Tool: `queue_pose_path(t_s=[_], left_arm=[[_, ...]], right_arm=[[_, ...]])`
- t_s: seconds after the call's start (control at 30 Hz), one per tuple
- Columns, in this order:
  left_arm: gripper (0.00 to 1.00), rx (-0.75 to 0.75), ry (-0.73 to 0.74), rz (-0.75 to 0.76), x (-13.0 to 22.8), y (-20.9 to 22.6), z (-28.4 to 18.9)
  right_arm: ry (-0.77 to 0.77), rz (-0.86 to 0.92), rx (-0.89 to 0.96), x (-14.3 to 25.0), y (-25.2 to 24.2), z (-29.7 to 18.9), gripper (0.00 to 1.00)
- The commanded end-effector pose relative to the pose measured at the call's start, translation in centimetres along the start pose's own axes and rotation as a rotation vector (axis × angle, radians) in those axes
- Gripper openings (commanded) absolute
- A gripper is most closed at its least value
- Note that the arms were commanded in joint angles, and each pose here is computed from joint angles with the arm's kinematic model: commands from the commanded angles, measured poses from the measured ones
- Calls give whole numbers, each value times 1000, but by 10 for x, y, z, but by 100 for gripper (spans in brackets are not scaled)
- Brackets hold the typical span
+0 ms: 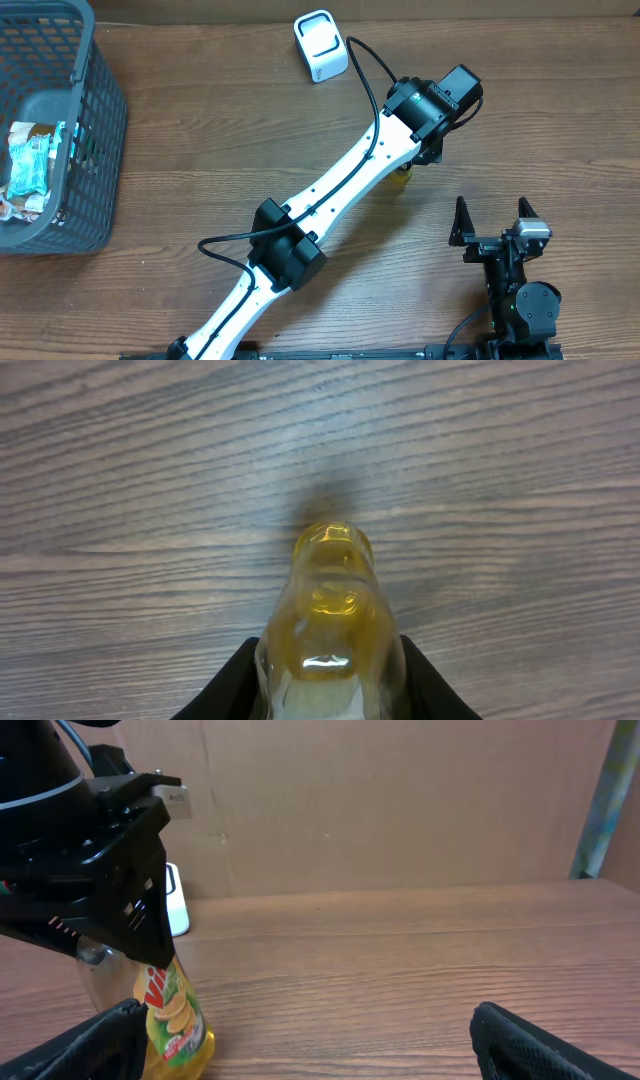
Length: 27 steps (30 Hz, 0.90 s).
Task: Scan the item barcode
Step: 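Hold the yellow bottle in front of the scanner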
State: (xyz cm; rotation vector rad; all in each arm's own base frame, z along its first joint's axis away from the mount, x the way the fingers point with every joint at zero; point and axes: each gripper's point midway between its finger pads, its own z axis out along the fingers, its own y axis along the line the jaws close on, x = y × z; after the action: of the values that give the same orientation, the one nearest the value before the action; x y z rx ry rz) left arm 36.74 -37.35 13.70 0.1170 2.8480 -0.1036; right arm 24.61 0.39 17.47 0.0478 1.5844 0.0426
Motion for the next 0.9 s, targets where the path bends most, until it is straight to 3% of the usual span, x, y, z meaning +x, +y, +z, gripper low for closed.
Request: queue_pose_path(t_s=[0.0,0.87], left_arm=[[9,-28,-27,-15,-1,1,1],[25,-41,30,5,23,-16,29]], right_arm=[[1,-5,2,3,0,0,100],[1,-5,3,3,0,0,100]])
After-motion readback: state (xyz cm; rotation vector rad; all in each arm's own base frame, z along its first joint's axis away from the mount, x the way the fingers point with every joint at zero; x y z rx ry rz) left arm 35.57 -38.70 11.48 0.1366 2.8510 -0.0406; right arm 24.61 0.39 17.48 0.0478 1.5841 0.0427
